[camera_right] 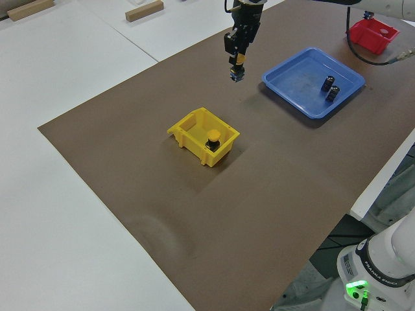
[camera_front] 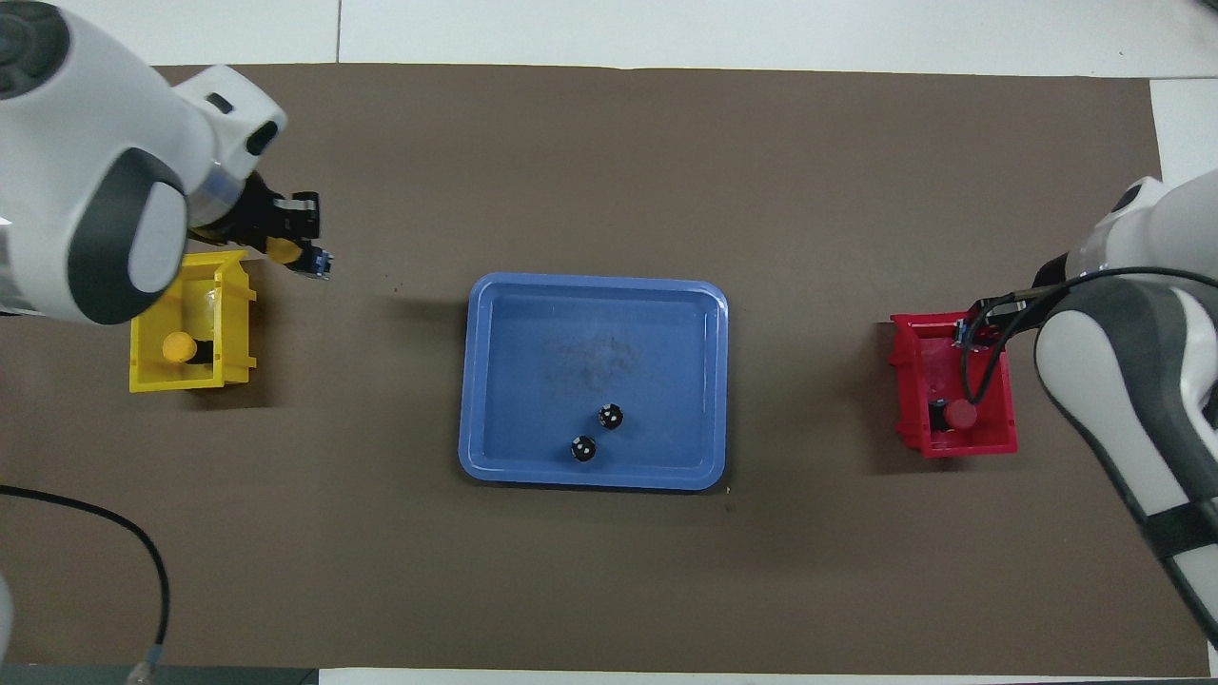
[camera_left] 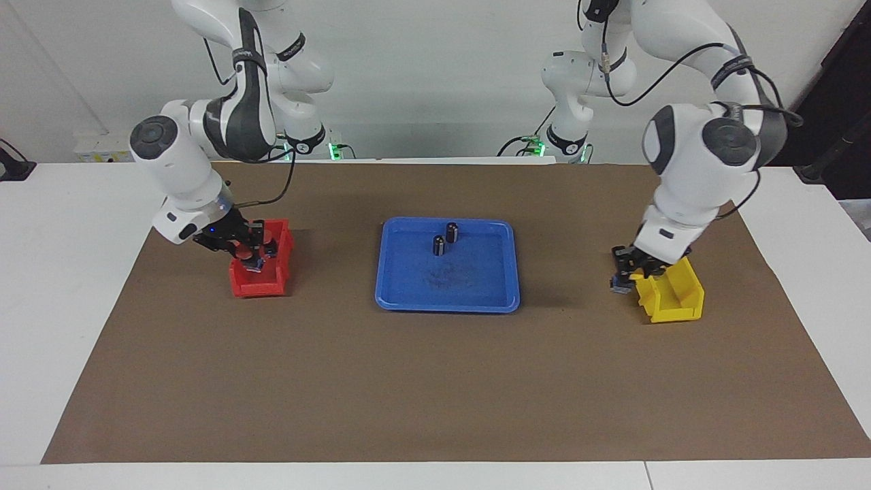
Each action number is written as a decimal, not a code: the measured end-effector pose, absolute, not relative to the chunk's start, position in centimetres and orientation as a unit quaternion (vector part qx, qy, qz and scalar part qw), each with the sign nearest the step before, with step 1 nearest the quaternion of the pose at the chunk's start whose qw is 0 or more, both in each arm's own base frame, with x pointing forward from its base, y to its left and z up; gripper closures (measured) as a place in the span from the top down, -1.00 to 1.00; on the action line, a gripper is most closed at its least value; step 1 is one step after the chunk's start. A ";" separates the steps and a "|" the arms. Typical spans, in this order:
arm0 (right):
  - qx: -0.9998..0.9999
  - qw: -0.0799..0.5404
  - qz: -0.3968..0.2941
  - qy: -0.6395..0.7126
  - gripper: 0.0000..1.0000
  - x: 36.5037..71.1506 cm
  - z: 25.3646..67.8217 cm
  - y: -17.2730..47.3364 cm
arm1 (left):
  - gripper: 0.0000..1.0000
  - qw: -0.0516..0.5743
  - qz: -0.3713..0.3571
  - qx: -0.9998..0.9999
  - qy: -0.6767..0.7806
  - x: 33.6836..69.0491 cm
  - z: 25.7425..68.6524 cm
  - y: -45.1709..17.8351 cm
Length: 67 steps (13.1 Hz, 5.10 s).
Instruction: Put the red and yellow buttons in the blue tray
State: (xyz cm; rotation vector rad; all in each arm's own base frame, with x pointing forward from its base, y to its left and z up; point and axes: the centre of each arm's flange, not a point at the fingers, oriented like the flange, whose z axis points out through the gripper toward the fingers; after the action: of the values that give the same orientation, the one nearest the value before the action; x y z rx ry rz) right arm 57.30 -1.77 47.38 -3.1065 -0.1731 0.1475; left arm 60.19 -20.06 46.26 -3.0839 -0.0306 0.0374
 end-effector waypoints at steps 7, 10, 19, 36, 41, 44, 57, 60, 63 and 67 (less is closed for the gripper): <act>-0.998 0.012 0.051 -0.018 -0.17 61.5 51.5 8.1 | -0.19 0.008 -0.002 -0.999 -0.033 52.9 42.4 -31.3; -0.998 0.017 0.051 -0.011 -0.17 61.7 51.4 8.7 | -0.19 0.009 -0.001 -0.999 -0.041 53.2 42.2 -30.4; -0.999 0.041 -0.008 0.031 -0.17 61.0 48.0 21.0 | -0.19 0.009 -0.003 -0.999 -0.053 54.7 42.4 -27.5; -0.997 0.032 -0.009 0.064 0.81 59.2 43.1 27.8 | -0.19 0.007 -0.006 -0.999 -0.049 54.6 42.5 -27.8; -0.999 0.028 0.026 0.011 0.80 56.8 47.5 4.2 | -0.19 -0.042 -0.017 -0.999 -0.001 50.6 42.2 -35.7; -0.999 0.037 0.022 -0.001 0.75 52.6 42.9 -1.1 | -0.19 -0.052 -0.022 -0.998 -0.001 50.2 39.8 -37.8; -0.999 0.030 0.009 -0.031 0.35 47.0 35.8 -3.1 | 1.00 0.000 0.045 -0.999 -0.014 51.3 42.9 -36.4; -0.999 0.030 0.016 -0.032 0.31 46.5 35.2 -3.1 | 1.00 0.021 0.046 -0.999 0.014 54.1 49.9 -26.8; -0.999 0.031 0.023 -0.031 0.28 46.0 34.6 -3.1 | 1.00 -0.001 0.032 -0.998 0.045 56.3 55.8 -11.6; -0.999 0.031 0.028 -0.031 0.21 45.4 34.2 -3.1 | 1.00 -0.020 0.012 -0.997 0.079 54.6 60.4 2.2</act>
State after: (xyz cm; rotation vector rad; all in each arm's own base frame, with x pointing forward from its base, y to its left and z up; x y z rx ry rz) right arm 45.42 -3.08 34.17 -3.0767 -0.0965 0.0859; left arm 54.58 2.23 60.38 -3.1721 0.2505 0.0393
